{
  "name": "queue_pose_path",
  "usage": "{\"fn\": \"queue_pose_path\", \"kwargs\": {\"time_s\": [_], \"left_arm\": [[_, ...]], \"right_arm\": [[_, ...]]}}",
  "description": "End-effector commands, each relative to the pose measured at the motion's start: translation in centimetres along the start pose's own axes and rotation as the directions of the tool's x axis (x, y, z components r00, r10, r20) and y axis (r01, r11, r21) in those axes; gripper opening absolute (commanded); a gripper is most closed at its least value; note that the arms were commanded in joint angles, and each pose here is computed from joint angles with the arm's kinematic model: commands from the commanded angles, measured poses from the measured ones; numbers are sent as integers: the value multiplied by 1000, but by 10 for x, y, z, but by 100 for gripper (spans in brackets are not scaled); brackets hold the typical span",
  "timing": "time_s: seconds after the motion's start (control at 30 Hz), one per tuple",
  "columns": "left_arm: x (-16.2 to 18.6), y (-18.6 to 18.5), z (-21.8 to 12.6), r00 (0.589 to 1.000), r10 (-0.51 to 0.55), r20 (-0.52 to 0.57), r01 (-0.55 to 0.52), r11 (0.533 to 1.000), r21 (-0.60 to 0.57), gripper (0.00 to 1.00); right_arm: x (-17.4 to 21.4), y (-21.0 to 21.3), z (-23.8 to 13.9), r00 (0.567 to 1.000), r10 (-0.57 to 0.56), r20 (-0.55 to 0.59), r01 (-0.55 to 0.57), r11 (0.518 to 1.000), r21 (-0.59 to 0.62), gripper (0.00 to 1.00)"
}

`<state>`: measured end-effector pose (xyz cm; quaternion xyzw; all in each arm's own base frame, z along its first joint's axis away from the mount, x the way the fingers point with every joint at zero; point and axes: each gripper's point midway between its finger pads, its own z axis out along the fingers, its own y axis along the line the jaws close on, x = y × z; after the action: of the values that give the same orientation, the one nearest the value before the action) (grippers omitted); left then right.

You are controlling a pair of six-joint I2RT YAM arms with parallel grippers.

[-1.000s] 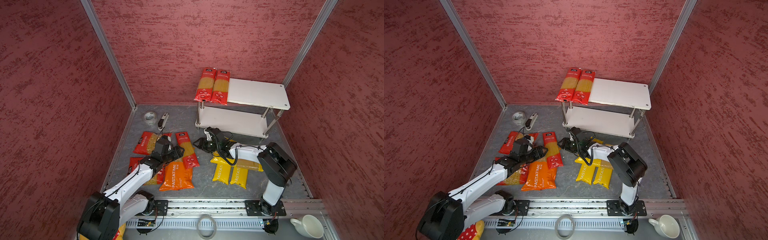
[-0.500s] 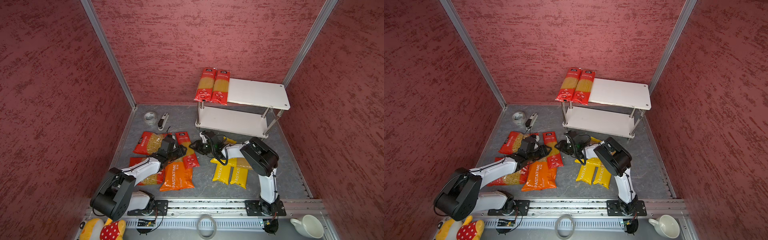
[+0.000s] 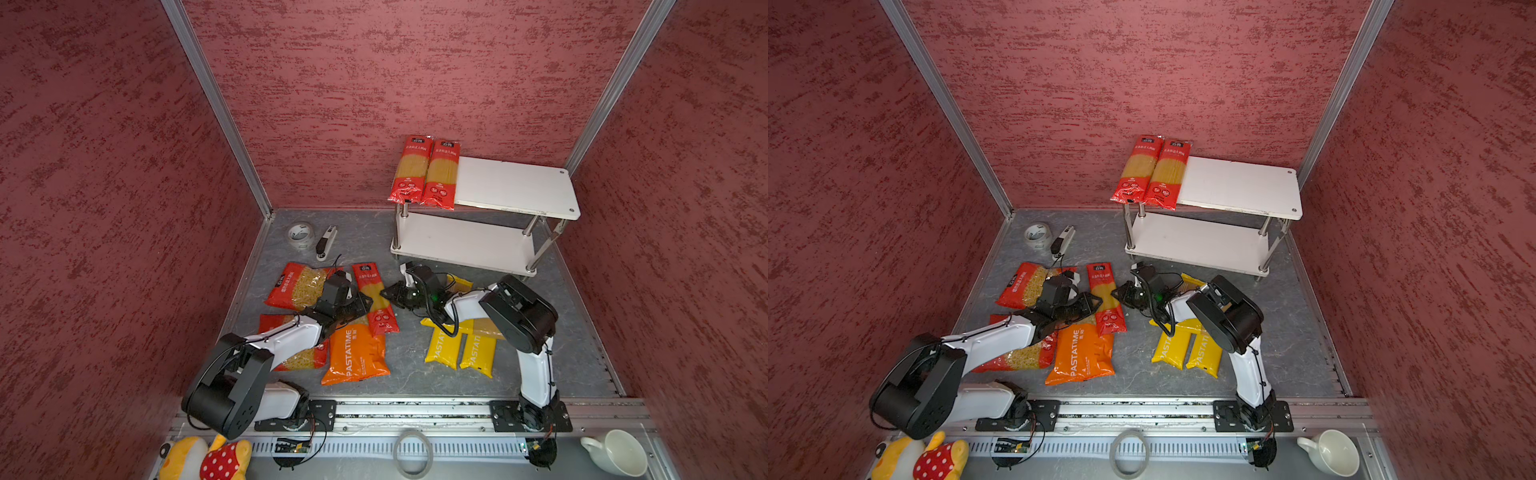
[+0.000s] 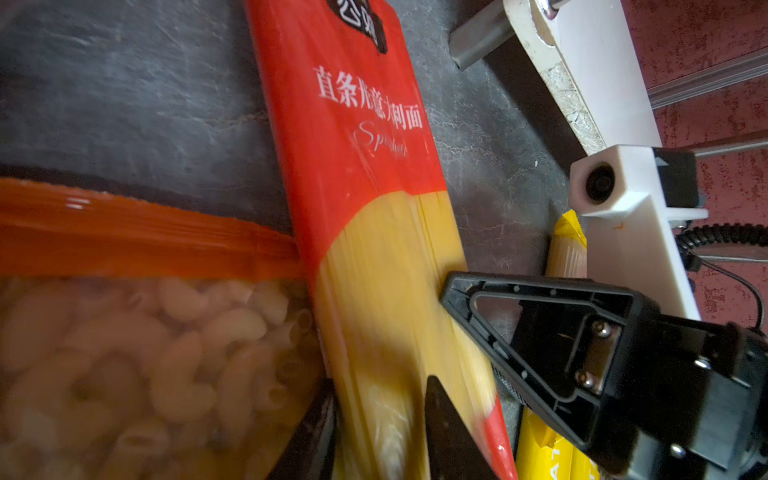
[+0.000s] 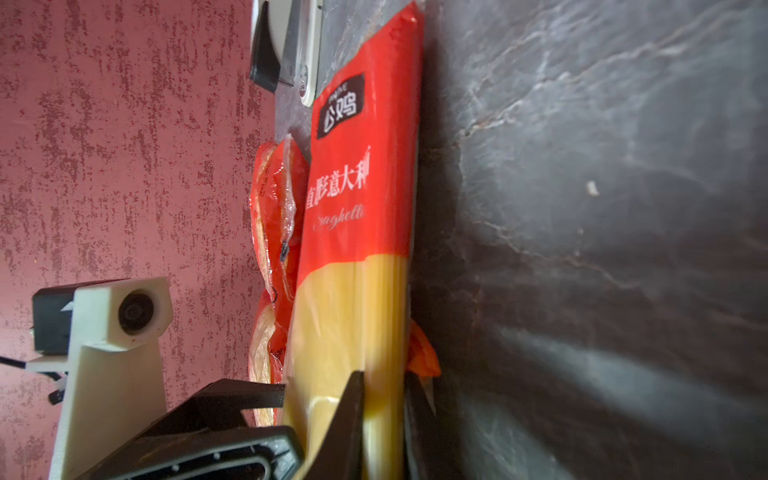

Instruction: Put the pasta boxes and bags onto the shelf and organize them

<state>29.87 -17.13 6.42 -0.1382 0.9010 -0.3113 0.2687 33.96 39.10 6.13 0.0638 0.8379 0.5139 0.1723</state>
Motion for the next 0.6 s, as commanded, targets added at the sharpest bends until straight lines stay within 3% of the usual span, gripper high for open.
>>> {"fn": "queue_pose_path", "kwargs": {"time_s": [0.0, 0.37, 0.57], "left_arm": [[3, -8, -4, 1000, 15, -8, -15, 999, 38, 36], [-15, -29, -44, 997, 50, 58, -54, 996, 75, 49], [-33, -40, -77, 989, 76, 128, -91, 989, 115, 55]], "right_arm": [[-11, 66, -15, 995, -79, 63, 89, 980, -177, 12], [-20, 112, -37, 972, -181, 152, 212, 950, -228, 0], [-33, 137, -54, 914, -325, 243, 372, 910, -183, 0]]}}
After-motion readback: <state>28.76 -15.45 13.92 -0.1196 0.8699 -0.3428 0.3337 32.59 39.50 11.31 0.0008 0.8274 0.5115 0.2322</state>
